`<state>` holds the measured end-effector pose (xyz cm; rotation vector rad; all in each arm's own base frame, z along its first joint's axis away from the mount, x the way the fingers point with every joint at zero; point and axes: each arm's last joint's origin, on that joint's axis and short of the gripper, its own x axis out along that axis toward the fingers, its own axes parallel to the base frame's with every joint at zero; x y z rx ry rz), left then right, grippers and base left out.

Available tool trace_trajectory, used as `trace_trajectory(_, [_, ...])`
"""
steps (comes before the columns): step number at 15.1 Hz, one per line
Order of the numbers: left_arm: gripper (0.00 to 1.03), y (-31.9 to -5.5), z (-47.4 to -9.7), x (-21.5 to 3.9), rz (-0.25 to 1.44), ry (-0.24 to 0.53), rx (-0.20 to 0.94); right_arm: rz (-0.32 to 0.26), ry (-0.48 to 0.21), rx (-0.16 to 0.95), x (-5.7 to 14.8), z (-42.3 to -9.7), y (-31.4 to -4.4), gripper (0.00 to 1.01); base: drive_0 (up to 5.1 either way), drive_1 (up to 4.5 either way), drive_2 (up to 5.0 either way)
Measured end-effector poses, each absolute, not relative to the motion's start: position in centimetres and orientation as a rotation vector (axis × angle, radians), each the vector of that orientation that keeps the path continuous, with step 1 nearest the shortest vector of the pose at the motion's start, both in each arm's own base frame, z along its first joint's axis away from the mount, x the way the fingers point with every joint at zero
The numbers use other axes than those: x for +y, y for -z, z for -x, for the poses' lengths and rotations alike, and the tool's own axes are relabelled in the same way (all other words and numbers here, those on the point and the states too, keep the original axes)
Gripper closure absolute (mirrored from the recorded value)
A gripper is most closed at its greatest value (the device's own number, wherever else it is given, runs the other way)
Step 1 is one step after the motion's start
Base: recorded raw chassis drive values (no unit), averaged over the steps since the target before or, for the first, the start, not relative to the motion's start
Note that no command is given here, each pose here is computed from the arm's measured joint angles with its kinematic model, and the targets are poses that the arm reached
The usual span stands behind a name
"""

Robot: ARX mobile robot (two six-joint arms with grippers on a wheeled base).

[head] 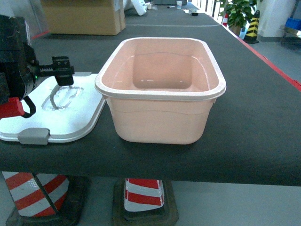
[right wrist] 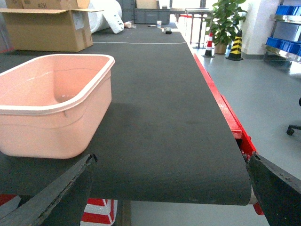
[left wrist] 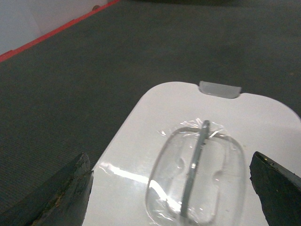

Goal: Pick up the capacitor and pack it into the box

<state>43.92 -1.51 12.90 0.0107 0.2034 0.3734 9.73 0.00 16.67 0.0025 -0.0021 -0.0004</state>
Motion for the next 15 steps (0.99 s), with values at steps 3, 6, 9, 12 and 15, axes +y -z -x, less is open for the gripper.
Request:
trace_trajectory(3, [0.05, -9.5, -49.0, 0.5, -0.011, -0.327, 0.314, -0.002, 0.0, -0.002, 0.0, -9.7, -16.7, 0.03, 0.0, 0.0, 0.0])
trace_trajectory(6, [0.05, -7.1, -51.4, 0.3, -0.042, -0.275, 0.385, -0.002, 0.0, -0.002, 0.0, -9.7, -16.7, 0.03, 0.0, 0.0, 0.0])
trace_trajectory(9, [0.15, -7.0, -52.0, 0.2, -0.046, -0.265, 0.398, -0.002, 0.0, -0.002, 0.0, -9.7, -16.7, 0.03, 0.0, 0.0, 0.0])
trace_trajectory(12, [0.5, -6.9, -52.0, 0.2, -0.048, -0.265, 0.404, -0.002, 0.0, -0.002, 0.0, -9.7, -16.7, 0.03, 0.0, 0.0, 0.0])
trace_trajectory(15, [0.84, -6.8, -51.6, 0.3, -0.055, -0.269, 0.408, -0.002, 0.0, -0.002, 0.0, -9.7, -16.7, 0.03, 0.0, 0.0, 0.0])
